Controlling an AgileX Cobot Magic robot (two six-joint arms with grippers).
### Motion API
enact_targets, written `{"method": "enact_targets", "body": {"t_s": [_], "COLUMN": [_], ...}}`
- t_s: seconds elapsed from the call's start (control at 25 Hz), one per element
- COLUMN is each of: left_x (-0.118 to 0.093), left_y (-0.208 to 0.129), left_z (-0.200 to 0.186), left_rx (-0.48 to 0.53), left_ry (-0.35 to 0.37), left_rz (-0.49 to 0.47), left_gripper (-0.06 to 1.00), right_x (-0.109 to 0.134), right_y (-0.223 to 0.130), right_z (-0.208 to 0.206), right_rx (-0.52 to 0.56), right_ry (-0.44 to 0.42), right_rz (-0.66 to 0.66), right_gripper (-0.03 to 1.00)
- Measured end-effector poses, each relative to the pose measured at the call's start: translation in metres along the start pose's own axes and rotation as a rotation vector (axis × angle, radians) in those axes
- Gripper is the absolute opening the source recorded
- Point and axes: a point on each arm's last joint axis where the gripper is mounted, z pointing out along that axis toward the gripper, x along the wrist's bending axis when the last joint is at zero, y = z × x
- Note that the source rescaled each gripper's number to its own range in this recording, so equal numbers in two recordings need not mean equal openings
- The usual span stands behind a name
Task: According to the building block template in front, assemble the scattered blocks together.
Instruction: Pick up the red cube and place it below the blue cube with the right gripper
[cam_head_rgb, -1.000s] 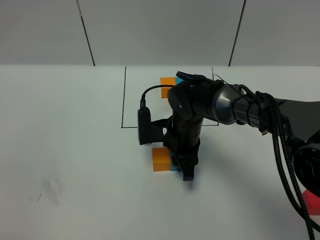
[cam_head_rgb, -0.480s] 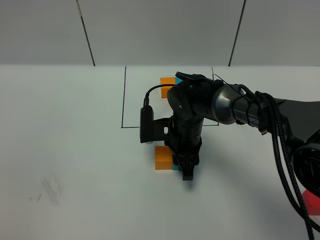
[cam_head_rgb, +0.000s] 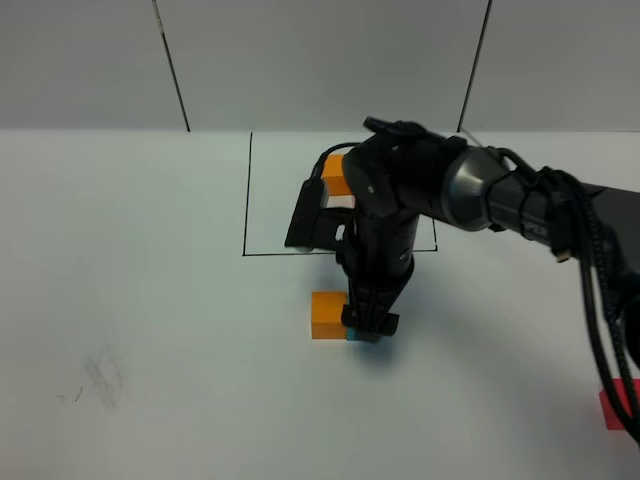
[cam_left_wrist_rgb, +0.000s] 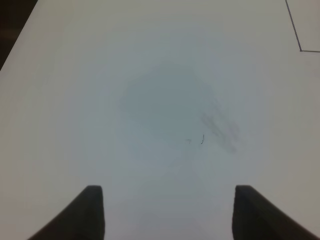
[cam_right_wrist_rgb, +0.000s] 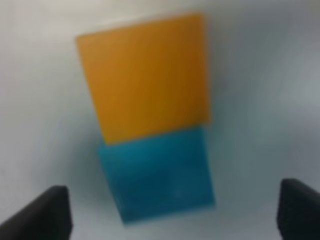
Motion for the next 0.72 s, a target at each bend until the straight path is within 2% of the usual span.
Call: {"method": "enact_targets", "body": {"t_s": [0.12,0.32,0.52,0.72], "left_x": [0.0,0.0,0.0,0.0], "left_y": [0.0,0.0,0.0,0.0], "left_z": [0.0,0.0,0.0,0.0], "left_rx": [0.0,0.0,0.0,0.0], "left_ry": [0.0,0.0,0.0,0.0], "left_rz": [0.0,0.0,0.0,0.0], "left_gripper": [0.23,0.23,0.23,0.23], "right_x": [-0.011,-0.018,-0.007,0.007], "right_y": [-0.017,-0.07,-0.136,-0.194], "right_z": [-0.041,-0.09,-0.113,-0.107], "right_rx": [-0.031,-0.089,-0.115,-0.116], "right_ry": [-0.04,-0.122,-0.165,-0.192], "right_rz": [0.298,0.76,0.992,1.153], "right_gripper": [0.91,0.94,0.92,0.91]}}
